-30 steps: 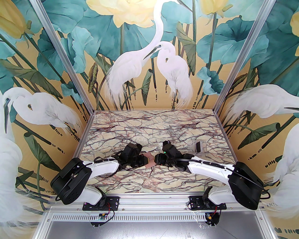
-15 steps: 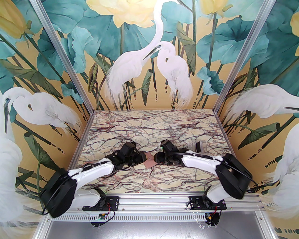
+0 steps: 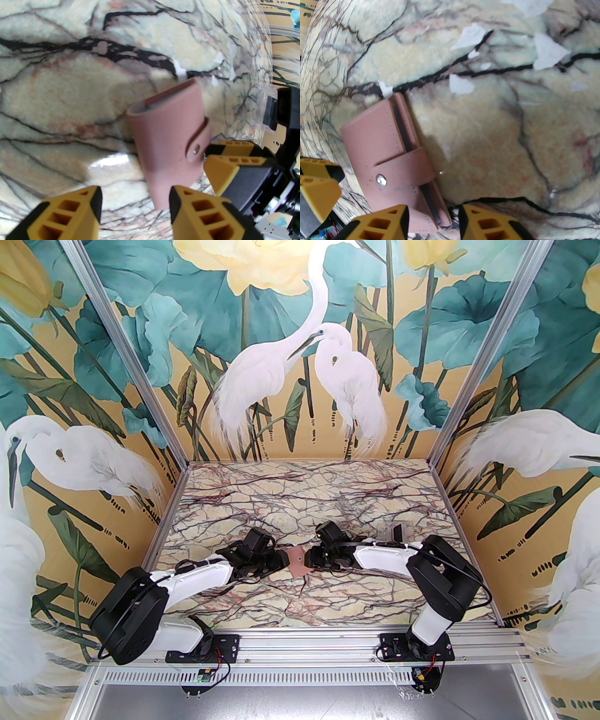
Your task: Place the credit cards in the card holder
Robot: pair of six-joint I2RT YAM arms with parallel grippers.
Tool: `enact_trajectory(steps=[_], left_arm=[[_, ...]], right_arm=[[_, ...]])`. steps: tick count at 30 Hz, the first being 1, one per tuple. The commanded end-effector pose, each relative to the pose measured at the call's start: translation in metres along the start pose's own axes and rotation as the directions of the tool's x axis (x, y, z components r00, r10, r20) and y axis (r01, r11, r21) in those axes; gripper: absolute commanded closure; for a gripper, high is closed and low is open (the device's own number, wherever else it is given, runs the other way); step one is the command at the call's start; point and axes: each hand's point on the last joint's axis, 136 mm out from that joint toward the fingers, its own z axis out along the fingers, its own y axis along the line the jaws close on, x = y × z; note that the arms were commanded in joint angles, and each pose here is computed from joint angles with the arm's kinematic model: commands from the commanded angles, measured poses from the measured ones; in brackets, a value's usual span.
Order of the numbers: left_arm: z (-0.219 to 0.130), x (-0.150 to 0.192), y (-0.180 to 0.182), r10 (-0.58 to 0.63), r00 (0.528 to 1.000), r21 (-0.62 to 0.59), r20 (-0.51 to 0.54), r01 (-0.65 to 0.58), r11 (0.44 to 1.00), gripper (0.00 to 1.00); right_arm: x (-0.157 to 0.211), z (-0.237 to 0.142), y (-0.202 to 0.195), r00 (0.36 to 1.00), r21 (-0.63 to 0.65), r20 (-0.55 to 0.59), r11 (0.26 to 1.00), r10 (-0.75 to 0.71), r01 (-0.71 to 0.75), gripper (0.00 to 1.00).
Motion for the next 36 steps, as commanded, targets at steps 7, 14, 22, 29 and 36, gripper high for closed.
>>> enact_trajectory(steps=[7,14,22,29,36], left_arm=[[0.003,-0.016,-0.017,0.041,0.999,0.048,0.021,-0.042,0.998,0.53],[0.003,-0.026,-0.018,0.057,0.998,0.1,0.041,-0.061,0.993,0.61],[0.016,-0.015,-0.023,0.071,0.997,0.197,-0.001,-0.07,0.978,0.7],[0.025,-0.012,-0.02,0.101,0.995,0.199,-0.021,-0.095,0.975,0.71],[0.027,-0.021,-0.042,0.149,0.989,0.245,-0.023,-0.138,0.96,0.69]], right_arm=[[0.012,0.001,0.028,0.995,-0.178,-0.058,0.982,-0.079,0.068,0.61],[0.003,-0.012,0.022,0.998,-0.159,0.027,0.985,-0.057,0.061,0.61],[-0.011,-0.024,-0.009,0.989,-0.061,0.144,0.998,0.042,-0.034,0.57],[-0.007,-0.018,-0.009,0.993,-0.067,0.111,0.997,0.043,-0.036,0.56],[-0.003,-0.005,-0.006,0.997,-0.074,0.053,0.996,0.048,-0.044,0.58]])
